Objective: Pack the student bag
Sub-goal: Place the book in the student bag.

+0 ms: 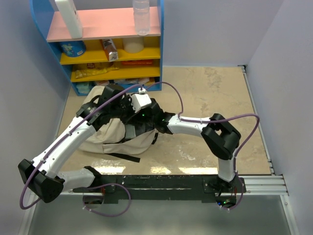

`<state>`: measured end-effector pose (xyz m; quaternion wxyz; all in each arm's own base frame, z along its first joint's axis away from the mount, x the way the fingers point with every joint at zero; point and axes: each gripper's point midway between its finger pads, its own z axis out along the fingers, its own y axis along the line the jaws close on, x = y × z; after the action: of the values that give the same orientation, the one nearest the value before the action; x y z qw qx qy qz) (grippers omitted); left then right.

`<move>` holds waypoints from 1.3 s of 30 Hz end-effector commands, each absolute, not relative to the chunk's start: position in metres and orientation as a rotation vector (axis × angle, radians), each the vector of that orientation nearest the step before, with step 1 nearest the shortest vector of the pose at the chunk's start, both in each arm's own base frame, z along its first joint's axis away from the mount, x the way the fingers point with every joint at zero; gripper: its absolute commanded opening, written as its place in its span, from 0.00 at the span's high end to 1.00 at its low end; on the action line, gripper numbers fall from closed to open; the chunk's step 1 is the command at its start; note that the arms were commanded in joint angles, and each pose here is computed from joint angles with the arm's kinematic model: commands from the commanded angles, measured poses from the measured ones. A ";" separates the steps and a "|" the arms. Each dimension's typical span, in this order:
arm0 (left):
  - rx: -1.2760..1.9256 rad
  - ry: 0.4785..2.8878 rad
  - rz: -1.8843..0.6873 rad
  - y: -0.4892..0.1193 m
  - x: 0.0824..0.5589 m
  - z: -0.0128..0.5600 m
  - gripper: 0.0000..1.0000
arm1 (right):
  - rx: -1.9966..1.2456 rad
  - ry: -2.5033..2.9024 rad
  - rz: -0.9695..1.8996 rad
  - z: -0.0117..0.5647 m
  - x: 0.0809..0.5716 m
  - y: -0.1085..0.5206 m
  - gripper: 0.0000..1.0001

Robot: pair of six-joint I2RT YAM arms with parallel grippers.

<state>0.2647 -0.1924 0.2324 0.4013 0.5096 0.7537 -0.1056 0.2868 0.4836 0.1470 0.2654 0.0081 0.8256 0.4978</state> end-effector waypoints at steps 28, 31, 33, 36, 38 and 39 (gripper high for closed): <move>1.294 1.829 -0.412 -0.217 0.262 0.241 1.00 | -0.129 2.307 0.854 0.117 0.277 0.385 0.54; 1.290 1.823 -0.419 -0.218 0.262 0.244 1.00 | -0.155 2.320 0.905 0.115 0.274 0.397 0.63; 1.288 1.820 -0.421 -0.218 0.262 0.245 1.00 | -0.151 2.323 0.916 0.113 0.274 0.398 0.65; 1.285 1.820 -0.427 -0.218 0.261 0.246 1.00 | -0.135 2.298 0.954 0.114 0.274 0.400 0.68; 1.284 1.819 -0.429 -0.219 0.261 0.246 1.00 | -0.153 2.292 1.006 0.114 0.274 0.410 0.71; 1.282 1.819 -0.430 -0.219 0.261 0.247 1.00 | -0.155 2.280 1.035 0.117 0.275 0.415 0.78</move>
<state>0.2587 -0.2078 0.2289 0.3948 0.5167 0.7450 -0.1488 0.2776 0.4027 0.1307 0.3269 -0.0465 0.8667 0.3739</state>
